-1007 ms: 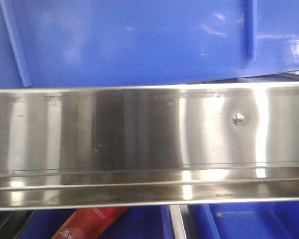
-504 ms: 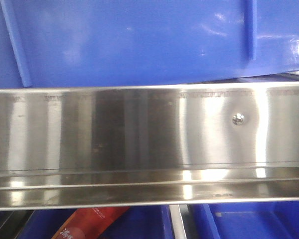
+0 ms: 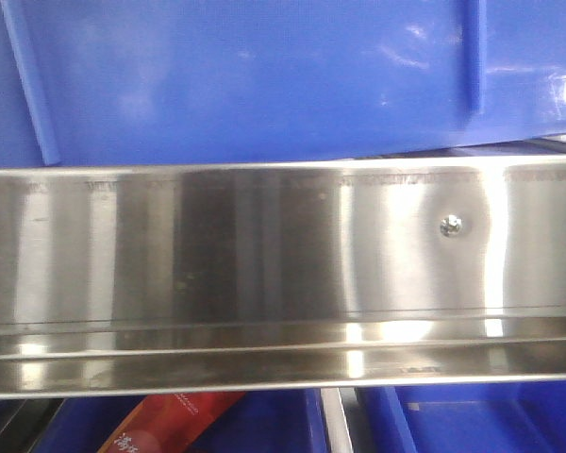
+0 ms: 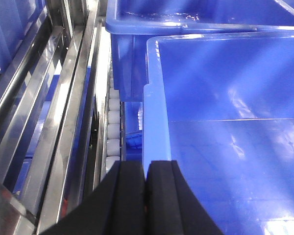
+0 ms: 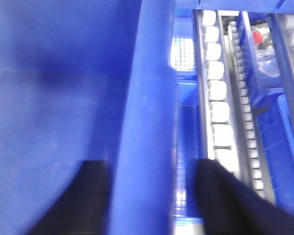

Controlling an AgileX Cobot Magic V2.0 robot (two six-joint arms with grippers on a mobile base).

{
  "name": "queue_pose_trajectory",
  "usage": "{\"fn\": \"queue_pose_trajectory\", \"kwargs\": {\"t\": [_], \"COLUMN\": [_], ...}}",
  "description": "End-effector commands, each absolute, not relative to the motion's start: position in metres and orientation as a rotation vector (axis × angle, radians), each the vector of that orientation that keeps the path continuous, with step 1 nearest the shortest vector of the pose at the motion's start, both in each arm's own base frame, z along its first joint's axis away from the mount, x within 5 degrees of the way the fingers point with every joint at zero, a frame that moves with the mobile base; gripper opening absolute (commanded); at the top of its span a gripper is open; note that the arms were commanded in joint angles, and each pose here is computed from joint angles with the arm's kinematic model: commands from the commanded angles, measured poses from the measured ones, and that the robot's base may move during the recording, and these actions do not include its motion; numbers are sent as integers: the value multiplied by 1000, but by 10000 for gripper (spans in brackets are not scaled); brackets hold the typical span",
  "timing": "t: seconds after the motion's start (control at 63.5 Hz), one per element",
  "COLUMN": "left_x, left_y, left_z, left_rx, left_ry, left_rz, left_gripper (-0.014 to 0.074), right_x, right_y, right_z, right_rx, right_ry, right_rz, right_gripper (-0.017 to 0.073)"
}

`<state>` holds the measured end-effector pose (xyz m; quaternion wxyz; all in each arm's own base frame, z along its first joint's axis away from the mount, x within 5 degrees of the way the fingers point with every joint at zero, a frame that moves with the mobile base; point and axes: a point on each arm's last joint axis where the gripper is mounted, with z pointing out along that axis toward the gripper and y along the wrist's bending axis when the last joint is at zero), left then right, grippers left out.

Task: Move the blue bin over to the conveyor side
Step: 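Close both grippers on opposite rims of the blue bin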

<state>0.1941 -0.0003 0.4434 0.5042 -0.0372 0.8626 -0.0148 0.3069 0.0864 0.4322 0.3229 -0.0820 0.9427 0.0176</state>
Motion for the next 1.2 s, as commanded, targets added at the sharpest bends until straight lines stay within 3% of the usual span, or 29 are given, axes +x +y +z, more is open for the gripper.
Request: {"fn": "queue_pose_trajectory", "kwargs": {"t": [0.0,0.126,0.315,0.456,0.85,1.181], "left_x": [194,194,197,221,281,312], "left_y": [-2,-2,-3,-6,-6,-7], "left_z": [447,447,445,434,424,399], "left_rx": [-86,-86,-89,-100,-102,-110], "left_ry": [2069,2069,2080,2107,2138,2354], "left_rz": [-48,-48,-63,-102,-96,-86], "left_gripper": [-20,-20,-20,13,423,431], "right_x": [306,306,306,306,305,305], "right_y": [86,86,86,86,88,90], "right_z": [434,434,434,434,434,434], "right_rx": [-215,-238,-245,-245,-245,-245], "right_ry": [2457,2455,2455,2455,2459,2463], "right_rz": [45,40,37,37,68,101], "right_gripper": [92,-104,-76,-76,-76,-76]}}
